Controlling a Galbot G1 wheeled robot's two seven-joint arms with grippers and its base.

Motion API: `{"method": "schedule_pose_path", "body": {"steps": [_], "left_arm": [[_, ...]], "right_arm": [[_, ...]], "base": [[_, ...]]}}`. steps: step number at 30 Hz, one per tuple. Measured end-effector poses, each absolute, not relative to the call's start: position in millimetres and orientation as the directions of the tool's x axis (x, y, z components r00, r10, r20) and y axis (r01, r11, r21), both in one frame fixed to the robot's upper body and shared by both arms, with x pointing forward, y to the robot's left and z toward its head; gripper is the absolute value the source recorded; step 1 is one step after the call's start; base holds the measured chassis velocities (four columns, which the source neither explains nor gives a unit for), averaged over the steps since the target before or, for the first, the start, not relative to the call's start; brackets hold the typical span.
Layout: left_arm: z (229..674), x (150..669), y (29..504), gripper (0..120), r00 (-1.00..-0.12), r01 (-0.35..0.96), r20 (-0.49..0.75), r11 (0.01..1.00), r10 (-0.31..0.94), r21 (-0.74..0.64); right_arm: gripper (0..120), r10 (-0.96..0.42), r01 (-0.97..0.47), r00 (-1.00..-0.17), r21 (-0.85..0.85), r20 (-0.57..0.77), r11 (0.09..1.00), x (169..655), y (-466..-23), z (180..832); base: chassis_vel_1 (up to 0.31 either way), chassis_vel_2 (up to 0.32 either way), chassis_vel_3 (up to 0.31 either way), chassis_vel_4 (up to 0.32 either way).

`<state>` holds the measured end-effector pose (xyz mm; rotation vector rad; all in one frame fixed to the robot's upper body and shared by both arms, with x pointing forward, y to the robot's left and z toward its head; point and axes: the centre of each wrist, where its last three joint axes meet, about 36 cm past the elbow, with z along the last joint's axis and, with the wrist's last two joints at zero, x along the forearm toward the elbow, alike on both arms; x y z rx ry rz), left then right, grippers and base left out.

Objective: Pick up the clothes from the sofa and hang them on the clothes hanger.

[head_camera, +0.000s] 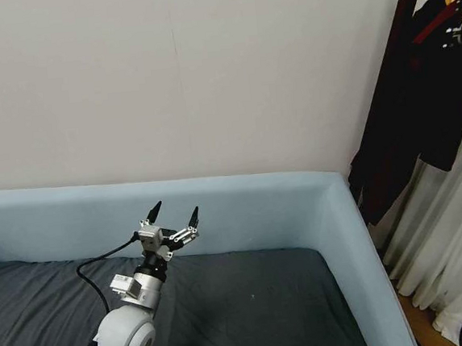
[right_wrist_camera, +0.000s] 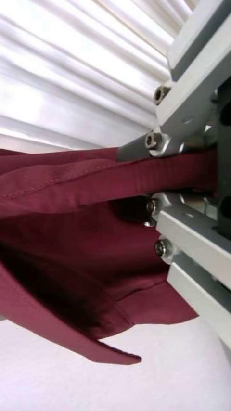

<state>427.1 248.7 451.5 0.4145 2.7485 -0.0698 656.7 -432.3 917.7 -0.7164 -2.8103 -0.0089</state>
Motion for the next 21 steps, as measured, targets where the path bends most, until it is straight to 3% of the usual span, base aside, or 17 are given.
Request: {"method": "schedule_pose_path", "body": {"steps": [21], "left_arm": [[442.7, 435.6, 248.5, 100, -0.898, 0.285, -0.353, 0.959, 0.264, -0.007]], "right_arm": [[1, 0.539, 0.564, -0.813, 0.067, 0.221, 0.823, 677.0, -375.9, 913.2]], "base": [[0.0, 0.0, 0.0, 0.0]]}}
